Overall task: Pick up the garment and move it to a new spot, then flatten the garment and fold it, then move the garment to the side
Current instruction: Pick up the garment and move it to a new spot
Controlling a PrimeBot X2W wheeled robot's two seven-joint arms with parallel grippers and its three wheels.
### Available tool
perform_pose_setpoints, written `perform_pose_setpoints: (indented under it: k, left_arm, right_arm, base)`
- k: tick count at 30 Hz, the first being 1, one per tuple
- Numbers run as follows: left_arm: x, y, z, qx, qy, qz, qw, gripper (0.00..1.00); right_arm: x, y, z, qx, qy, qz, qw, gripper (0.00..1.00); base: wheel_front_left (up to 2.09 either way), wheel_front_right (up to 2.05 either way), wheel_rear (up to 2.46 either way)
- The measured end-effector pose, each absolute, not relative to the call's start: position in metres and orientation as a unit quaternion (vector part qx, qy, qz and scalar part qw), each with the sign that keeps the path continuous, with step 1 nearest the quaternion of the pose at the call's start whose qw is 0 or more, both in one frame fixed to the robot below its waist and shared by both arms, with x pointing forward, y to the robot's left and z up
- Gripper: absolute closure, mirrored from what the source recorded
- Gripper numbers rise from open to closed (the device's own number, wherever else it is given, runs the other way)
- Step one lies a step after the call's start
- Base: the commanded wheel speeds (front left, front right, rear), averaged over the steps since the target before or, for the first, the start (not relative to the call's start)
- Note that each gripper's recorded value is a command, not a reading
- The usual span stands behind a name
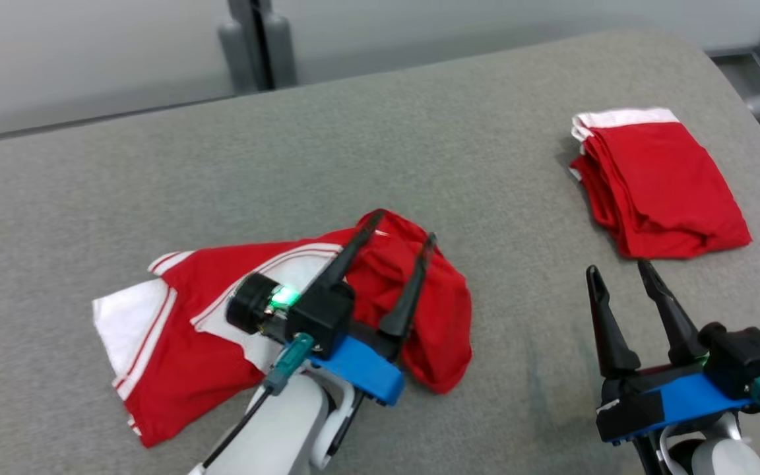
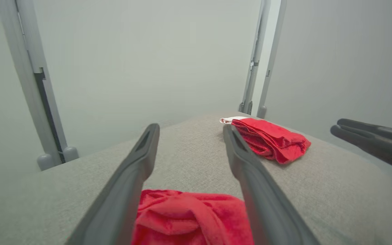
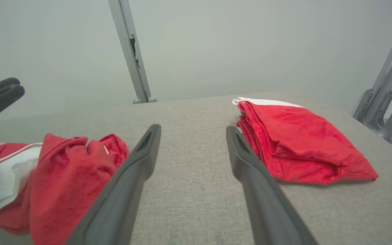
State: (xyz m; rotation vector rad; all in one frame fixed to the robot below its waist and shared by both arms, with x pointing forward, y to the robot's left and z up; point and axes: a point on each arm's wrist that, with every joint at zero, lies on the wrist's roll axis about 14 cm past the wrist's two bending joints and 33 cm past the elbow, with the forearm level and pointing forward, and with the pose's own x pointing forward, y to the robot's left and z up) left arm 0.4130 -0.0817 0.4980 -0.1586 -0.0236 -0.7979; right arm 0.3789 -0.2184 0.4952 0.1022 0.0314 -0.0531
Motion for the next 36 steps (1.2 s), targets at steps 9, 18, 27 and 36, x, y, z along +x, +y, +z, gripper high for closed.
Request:
perform_pose_setpoints:
  k: [9,18,27,36]
  left_arm:
    - [0.436,0.051,0.514,-0.037,-0.040,-0.196,0.979,0.00]
    - [0.407,0.167,0.504,-0.017,-0.021,-0.047,0.999,0.00]
    - [0.371,0.190,0.493,-0.017,0.007,-0.025,1.000,0.00]
    - [0.355,0.178,0.486,-0.022,0.023,-0.045,0.998,0.00]
  right_arm:
    - [0.386,-0.183,0.511,0.053,0.002,0.029,0.998,0.00]
    - [0.387,-0.159,0.514,0.053,0.005,0.066,0.996,0.00]
    - [0.371,-0.158,0.518,0.047,0.010,0.069,0.996,0.00]
    - [0.352,-0.170,0.516,0.043,0.019,0.052,0.998,0.00]
  base:
    - [0.00,0.00,0.00]
    - [0.00,0.00,0.00]
    - [0.00,0.00,0.00]
    - [0.00,0.00,0.00]
